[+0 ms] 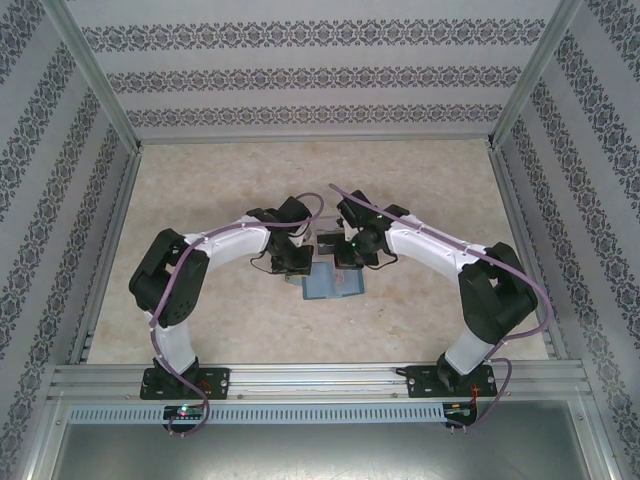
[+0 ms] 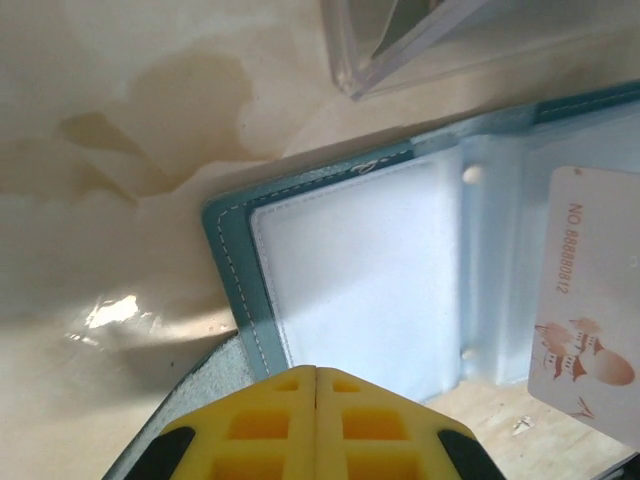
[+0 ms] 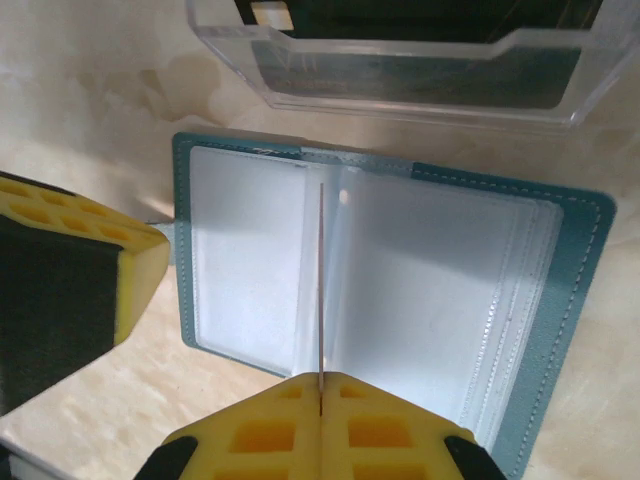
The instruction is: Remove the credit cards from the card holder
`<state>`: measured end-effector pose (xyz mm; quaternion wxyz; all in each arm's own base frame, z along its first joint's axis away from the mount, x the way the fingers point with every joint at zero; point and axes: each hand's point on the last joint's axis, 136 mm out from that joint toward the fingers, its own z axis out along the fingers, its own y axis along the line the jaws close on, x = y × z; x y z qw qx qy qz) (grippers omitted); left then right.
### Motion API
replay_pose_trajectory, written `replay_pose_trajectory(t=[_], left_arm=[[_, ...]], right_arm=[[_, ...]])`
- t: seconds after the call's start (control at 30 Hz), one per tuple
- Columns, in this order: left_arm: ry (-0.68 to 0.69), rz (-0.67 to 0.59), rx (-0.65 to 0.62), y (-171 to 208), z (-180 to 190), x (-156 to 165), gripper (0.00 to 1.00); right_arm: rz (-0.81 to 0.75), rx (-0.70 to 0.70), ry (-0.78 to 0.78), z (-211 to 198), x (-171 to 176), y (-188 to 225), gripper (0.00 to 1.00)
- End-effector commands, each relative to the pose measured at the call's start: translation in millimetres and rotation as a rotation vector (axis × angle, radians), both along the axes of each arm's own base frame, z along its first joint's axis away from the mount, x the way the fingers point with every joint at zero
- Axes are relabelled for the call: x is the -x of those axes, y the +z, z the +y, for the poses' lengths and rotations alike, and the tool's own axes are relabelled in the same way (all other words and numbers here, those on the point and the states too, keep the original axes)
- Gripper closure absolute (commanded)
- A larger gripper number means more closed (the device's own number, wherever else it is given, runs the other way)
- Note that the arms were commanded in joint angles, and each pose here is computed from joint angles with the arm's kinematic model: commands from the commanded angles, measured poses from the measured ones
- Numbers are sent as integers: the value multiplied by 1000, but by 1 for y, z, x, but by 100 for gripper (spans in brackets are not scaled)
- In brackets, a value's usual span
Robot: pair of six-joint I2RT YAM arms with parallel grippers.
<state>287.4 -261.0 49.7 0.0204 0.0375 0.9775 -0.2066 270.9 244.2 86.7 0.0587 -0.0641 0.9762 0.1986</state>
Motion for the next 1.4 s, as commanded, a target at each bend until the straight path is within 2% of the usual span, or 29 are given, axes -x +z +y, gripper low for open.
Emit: replay_pose_trajectory(t=[0.0,0.27,0.53,0.73,1.03,1.37], left_arm=[[33,-68,-11,18,9,-6,100],[80,-100,-28,18,30,-3,100],[113,-91,-34,10,46,7,100],[146,-82,-41,3,61,15,100],[173,-90,-55,6,71,17,100],[203,-92,-85,13,85,21,100]], right_arm=[[-67,-16,177,3,0,22,98],[-155,25,586,-1,10,32,96],[-269,70,1017,-1,3,45,96],[-332,135,1228,-2,-14,60,99],[-340,209,1365,-3,-53,73,99],[-327,226,1434,1,-89,71,99]])
